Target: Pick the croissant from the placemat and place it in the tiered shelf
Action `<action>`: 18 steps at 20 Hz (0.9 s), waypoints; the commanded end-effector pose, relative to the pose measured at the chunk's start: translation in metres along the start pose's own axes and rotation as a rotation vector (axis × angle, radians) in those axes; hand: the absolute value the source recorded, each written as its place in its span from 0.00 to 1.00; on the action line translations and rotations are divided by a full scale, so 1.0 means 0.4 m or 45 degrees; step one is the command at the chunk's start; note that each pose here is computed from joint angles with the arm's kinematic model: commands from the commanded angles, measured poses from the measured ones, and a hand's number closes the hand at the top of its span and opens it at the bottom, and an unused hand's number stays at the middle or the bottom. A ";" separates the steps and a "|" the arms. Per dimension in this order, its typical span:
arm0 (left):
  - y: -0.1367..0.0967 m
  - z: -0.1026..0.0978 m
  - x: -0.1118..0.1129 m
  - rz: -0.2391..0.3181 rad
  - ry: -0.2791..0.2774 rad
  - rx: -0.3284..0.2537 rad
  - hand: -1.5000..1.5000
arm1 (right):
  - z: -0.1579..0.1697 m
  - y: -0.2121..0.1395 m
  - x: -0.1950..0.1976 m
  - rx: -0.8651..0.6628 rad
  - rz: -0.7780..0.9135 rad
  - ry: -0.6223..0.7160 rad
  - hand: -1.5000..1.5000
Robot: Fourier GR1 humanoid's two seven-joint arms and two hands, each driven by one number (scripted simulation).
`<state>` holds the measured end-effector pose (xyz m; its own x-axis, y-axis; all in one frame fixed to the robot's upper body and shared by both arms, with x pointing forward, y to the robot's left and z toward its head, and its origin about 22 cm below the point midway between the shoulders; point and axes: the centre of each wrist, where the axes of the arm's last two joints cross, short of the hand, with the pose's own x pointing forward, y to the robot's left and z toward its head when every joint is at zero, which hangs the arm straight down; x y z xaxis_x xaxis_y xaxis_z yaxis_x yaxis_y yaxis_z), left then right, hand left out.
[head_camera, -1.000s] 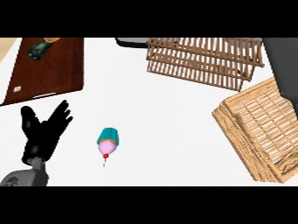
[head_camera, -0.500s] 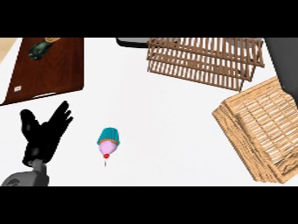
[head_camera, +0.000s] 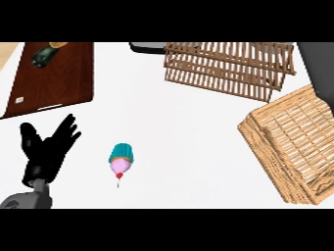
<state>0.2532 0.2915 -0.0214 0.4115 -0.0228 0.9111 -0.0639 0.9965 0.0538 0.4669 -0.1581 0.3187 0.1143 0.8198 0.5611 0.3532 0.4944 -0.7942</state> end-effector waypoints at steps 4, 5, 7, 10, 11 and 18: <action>-0.002 0.005 -0.009 0.017 0.039 0.015 0.50 | -0.016 -0.015 -0.038 -0.115 -0.317 0.116 0.00; 0.048 0.004 0.010 0.013 0.018 -0.014 0.50 | -0.014 -0.041 -0.010 -0.143 -0.371 0.100 0.00; -0.002 0.009 -0.011 0.019 0.030 0.010 0.50 | -0.014 -0.042 -0.007 -0.151 -0.484 0.117 0.00; -0.023 -0.024 -0.019 0.012 0.026 -0.007 0.50 | -0.019 -0.081 0.004 -0.138 -0.624 0.105 0.00; 0.013 0.007 -0.013 -0.014 0.041 0.002 0.50 | -0.018 -0.074 -0.007 -0.181 -0.675 0.121 0.00; -0.015 -0.012 -0.024 -0.001 0.051 0.013 0.50 | -0.033 -0.144 -0.055 -0.425 -0.875 0.186 0.00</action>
<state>0.2525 0.2954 -0.0222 0.4172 -0.0162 0.9087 -0.0688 0.9964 0.0493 0.4598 -0.1975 0.3504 -0.0710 0.3562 0.9317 0.5752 0.7778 -0.2535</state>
